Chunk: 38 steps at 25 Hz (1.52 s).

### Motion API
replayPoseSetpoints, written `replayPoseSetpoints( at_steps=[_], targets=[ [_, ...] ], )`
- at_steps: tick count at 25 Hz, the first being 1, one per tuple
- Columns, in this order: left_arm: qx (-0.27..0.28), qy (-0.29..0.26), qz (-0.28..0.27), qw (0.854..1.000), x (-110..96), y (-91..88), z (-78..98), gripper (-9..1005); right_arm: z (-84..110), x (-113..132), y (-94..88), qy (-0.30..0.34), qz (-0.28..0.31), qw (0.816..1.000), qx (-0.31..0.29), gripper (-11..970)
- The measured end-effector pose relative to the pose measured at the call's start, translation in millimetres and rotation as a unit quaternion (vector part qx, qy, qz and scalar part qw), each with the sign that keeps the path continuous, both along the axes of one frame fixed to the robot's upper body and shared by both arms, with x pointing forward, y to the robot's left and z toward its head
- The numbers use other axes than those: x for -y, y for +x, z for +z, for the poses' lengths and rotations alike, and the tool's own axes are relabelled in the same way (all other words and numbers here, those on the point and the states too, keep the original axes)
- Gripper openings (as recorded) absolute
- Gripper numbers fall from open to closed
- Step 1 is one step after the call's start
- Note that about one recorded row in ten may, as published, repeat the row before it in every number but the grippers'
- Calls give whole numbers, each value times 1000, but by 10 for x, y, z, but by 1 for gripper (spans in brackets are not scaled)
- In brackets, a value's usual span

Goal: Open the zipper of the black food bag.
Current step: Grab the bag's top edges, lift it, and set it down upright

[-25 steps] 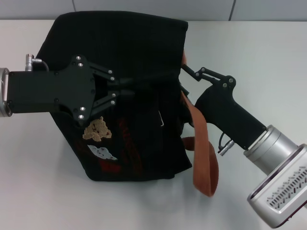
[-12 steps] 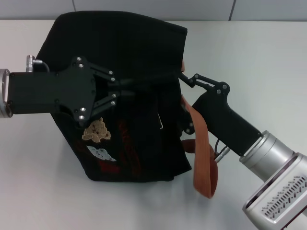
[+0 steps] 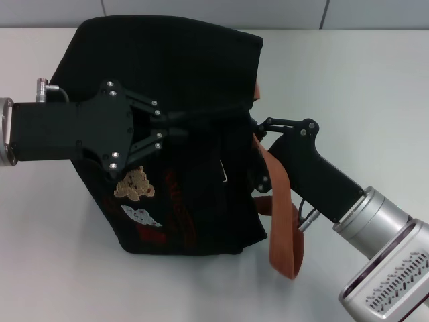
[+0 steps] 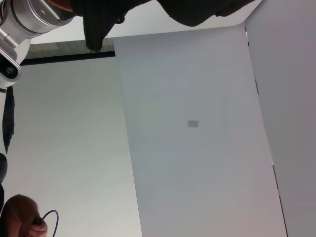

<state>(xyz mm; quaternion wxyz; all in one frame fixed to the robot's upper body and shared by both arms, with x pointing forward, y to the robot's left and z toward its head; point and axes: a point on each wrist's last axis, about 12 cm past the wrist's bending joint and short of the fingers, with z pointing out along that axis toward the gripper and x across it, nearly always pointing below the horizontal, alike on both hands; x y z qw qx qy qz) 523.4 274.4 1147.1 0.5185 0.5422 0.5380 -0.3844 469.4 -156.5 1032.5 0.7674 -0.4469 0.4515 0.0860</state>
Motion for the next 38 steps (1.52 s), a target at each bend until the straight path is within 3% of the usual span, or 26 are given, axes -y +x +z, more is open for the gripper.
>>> replayPoseSetpoints(
  at_steps=[4, 19, 38],
  targets=[
    [0, -1, 0, 1000, 2, -1, -1, 108, 0, 0, 0, 0, 0, 1000, 0, -1],
    [3, -25, 39, 999, -143, -31, -53, 127, -85, 95, -18, -20, -19, 1000, -14, 0],
    [15, -69, 157, 985, -687, -150, -92, 152, -313, 433, -74, -56, -108, 990, -65, 4]
  ],
)
